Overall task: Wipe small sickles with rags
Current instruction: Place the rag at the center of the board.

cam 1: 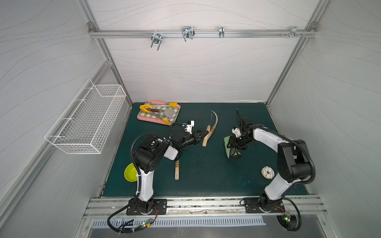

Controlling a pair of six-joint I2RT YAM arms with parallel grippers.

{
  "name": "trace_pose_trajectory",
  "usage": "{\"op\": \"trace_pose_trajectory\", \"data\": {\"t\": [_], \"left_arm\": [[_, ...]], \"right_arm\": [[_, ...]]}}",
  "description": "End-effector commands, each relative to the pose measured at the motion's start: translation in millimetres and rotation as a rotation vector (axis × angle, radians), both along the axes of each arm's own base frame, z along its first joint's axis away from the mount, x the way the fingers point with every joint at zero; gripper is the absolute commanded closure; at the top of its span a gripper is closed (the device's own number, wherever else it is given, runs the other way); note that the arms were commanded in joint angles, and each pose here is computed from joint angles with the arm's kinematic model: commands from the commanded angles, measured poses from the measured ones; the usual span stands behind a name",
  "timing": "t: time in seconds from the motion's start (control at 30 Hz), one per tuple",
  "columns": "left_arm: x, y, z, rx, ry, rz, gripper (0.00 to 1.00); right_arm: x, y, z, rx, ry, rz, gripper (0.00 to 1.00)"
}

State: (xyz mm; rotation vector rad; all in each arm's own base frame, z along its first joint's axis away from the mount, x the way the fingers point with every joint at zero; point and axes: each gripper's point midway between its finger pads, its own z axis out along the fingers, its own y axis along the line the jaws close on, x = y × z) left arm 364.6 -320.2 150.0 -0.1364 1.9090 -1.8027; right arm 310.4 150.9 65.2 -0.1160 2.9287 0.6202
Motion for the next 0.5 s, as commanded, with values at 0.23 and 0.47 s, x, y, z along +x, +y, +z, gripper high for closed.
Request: {"op": "trace_pose_trajectory", "data": {"t": [0.23,0.47], "left_arm": [[-18.4,-14.8,31.2,0.019,-0.116,-0.060,1.00],[-21.8,-16.8,30.5,0.026,-0.113,-0.066,1.00]], "right_arm": [[-3.3,-21.1,56.9,-0.084,-0.155,-0.018,0.29],[-1.6,-15.4,46.2,-0.070,-0.134,-0.014,0.30]]}}
